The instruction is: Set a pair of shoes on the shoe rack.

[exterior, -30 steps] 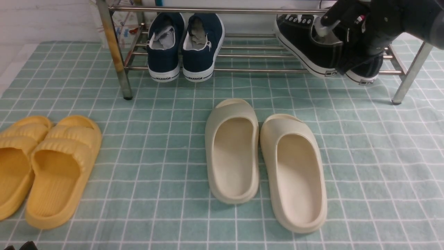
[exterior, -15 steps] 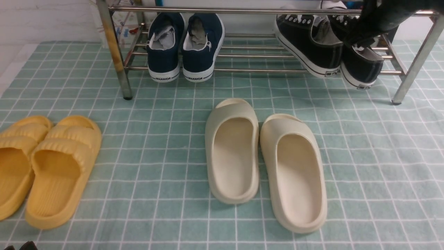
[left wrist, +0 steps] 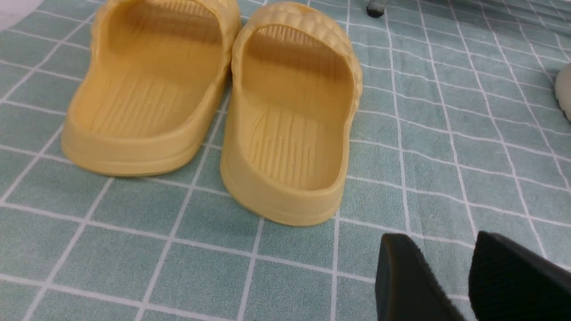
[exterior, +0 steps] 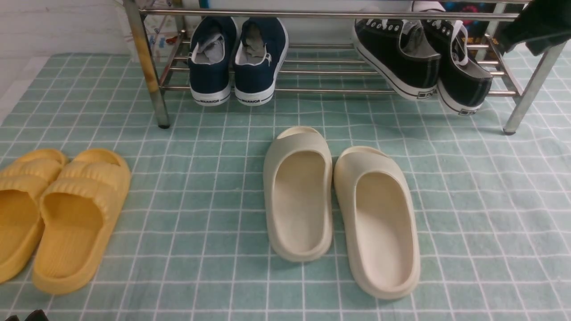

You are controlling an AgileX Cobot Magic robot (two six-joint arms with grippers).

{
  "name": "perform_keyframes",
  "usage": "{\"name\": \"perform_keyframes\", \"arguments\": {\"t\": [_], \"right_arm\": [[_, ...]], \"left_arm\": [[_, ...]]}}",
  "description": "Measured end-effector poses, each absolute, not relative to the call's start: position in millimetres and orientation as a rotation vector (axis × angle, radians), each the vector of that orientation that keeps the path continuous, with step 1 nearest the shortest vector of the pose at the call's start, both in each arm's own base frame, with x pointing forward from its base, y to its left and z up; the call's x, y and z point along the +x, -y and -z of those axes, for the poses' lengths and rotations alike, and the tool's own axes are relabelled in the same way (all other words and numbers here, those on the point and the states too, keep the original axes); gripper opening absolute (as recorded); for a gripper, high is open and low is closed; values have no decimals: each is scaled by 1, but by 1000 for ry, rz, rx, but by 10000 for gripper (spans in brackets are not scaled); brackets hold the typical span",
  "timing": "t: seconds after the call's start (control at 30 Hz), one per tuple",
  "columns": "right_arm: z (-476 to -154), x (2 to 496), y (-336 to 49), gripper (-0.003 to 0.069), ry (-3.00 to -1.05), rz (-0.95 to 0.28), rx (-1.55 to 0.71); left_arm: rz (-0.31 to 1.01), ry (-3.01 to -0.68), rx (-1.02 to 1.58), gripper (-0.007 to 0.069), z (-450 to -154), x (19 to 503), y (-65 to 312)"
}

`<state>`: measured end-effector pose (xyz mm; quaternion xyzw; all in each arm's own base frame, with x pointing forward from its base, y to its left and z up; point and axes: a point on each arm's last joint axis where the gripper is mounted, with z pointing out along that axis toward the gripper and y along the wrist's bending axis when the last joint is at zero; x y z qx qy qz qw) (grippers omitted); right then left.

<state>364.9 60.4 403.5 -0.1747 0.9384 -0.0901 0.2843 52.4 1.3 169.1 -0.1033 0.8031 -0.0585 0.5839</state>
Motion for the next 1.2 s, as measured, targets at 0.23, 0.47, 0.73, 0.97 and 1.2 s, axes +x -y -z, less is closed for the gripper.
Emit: {"name": "perform_keyframes", "arguments": {"t": [0.23, 0.47, 0.73, 0.97, 1.2], "right_arm": [[-435, 279, -59, -3, -2414, -19, -458], [-430, 190, -44, 0, -2184, -76, -407], [-389, 94, -23, 4, -1897, -88, -345], [-371, 53, -14, 4, -1736, -97, -305], [-366, 44, -13, 4, -1765, -107, -305]], "left_arm": [[136, -1874, -241, 237, -169, 52, -1], [136, -1874, -241, 237, -169, 52, -1], [136, -1874, -241, 237, -169, 52, -1], [136, -1874, -241, 237, -169, 52, -1], [136, -1874, -241, 237, -169, 52, -1]]}}
